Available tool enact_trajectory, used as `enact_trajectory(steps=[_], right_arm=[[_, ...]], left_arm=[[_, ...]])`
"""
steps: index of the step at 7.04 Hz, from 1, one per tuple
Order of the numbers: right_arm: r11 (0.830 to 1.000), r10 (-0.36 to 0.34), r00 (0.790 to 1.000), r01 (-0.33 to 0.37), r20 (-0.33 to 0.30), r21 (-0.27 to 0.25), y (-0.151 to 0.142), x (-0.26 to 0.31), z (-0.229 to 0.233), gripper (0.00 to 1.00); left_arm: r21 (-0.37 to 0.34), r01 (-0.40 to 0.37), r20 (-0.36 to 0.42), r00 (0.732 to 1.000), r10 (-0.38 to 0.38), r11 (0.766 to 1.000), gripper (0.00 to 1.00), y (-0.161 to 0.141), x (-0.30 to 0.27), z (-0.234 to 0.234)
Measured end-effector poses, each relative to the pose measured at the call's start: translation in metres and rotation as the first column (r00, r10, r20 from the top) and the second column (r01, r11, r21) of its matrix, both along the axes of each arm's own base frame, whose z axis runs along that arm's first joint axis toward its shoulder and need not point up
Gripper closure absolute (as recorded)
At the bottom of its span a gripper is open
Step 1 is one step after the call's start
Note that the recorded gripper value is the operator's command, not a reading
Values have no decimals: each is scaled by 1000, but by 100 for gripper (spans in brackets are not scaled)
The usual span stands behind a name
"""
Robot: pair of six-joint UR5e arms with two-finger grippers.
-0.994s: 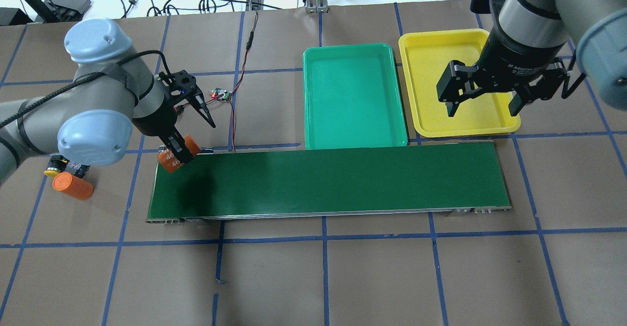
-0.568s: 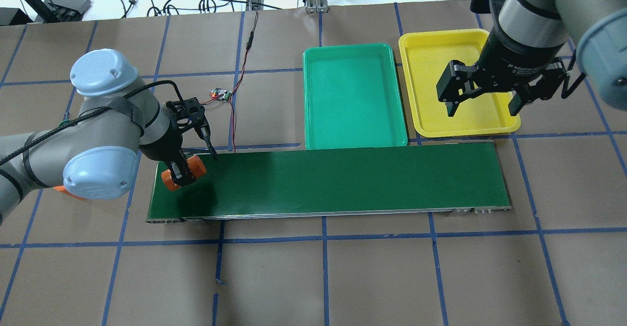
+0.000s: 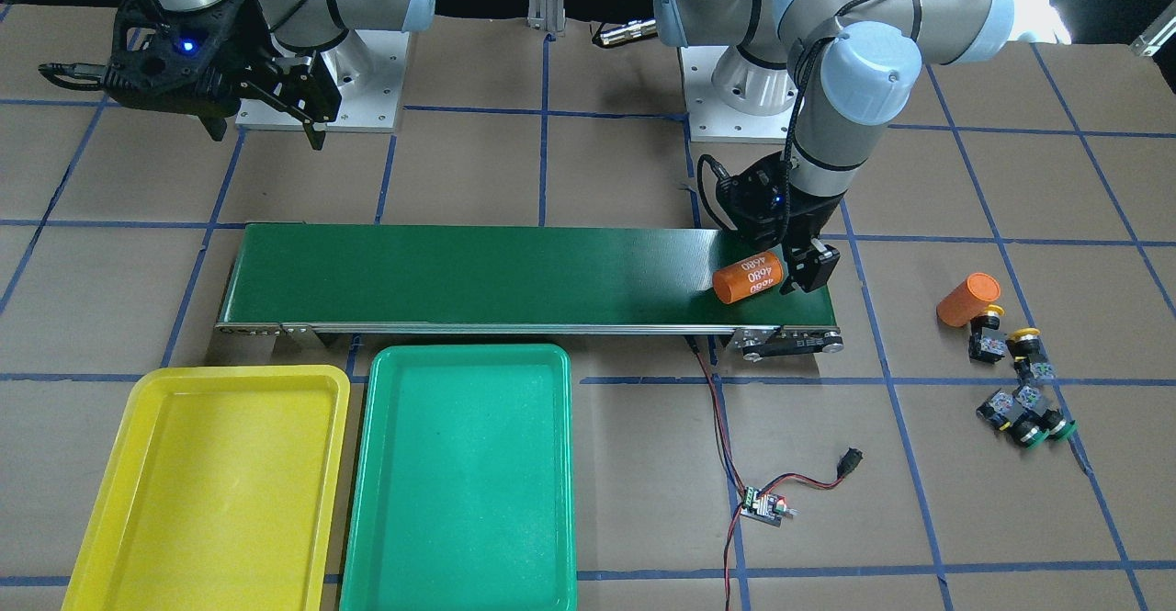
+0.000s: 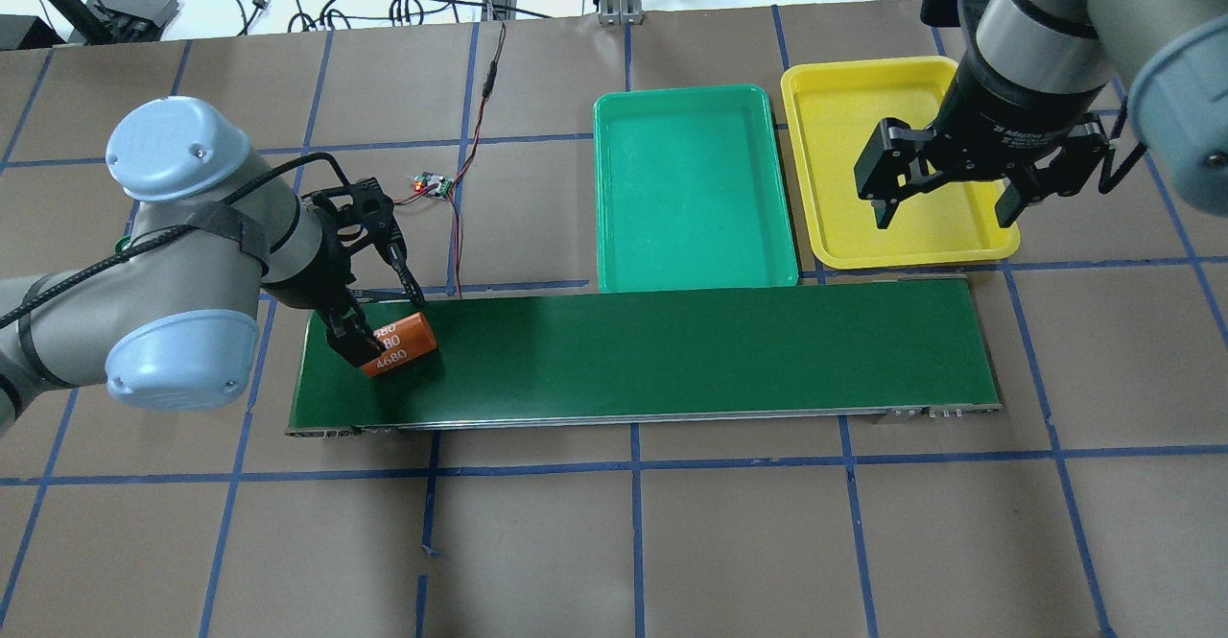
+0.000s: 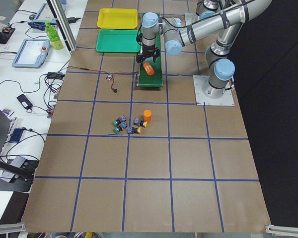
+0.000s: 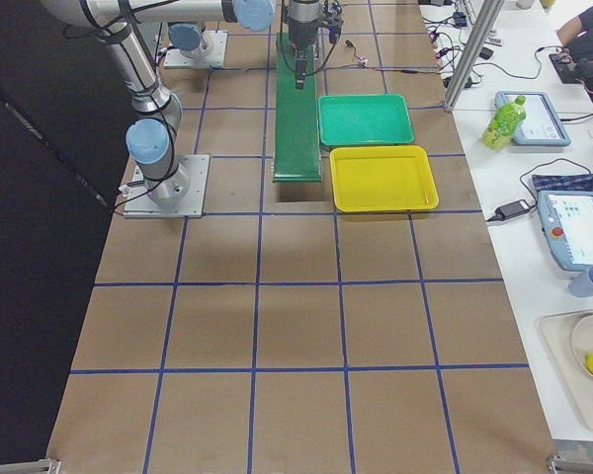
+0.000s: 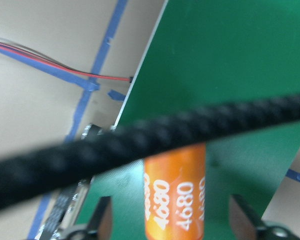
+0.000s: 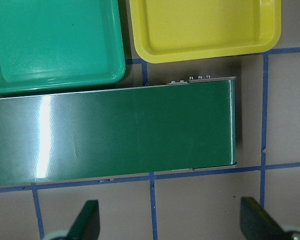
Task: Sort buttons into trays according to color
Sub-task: 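Move the left gripper back and grasp a green-capped button switch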
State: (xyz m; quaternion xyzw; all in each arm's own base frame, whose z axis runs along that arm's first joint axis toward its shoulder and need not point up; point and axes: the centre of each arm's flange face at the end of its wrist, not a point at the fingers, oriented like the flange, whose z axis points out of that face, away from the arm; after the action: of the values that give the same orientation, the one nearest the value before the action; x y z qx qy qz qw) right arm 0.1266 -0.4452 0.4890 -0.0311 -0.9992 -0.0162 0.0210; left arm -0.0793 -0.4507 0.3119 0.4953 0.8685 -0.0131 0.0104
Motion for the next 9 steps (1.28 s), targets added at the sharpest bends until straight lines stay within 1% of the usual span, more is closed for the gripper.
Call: enact_trajectory(steps=[1,2,3,4,5,6,7,8,9], right_arm=[[1000,0,1000,0,0,0,0,0,0,0],[1000,0,1000,0,3,-2,0,0,1,0],[1000,-1,1000,1,9,-3,1,1,1,0],[1000,-3,1000,3,18,-5,1,2,1,0],[1000,-4,1000,4,27,-4,0,3,0,0],[1000,-4,1000,4,30,-2,0,3,0,0],[1000,-4,999,4,31,0,0,3,-1,0],[1000,-4,999,4,32,0,0,3,-1,0],[1000,-5,999,5,32,2,-1,3,-1,0]], left_arm=[[5,-111,3,994,111,994,0,-10,38,4],[11,-245,8,970,245,970,0,-21,93,4],[16,-374,9,928,374,927,0,-29,155,2],[22,-469,10,883,469,883,0,-36,210,-2],[26,-550,9,835,550,835,0,-51,255,-10],[23,-623,7,782,623,782,0,-78,292,-17],[22,-668,2,744,668,744,0,-110,323,-31],[31,-660,-2,751,661,750,0,-137,343,-50],[46,-598,-4,801,599,800,0,-151,354,-70]])
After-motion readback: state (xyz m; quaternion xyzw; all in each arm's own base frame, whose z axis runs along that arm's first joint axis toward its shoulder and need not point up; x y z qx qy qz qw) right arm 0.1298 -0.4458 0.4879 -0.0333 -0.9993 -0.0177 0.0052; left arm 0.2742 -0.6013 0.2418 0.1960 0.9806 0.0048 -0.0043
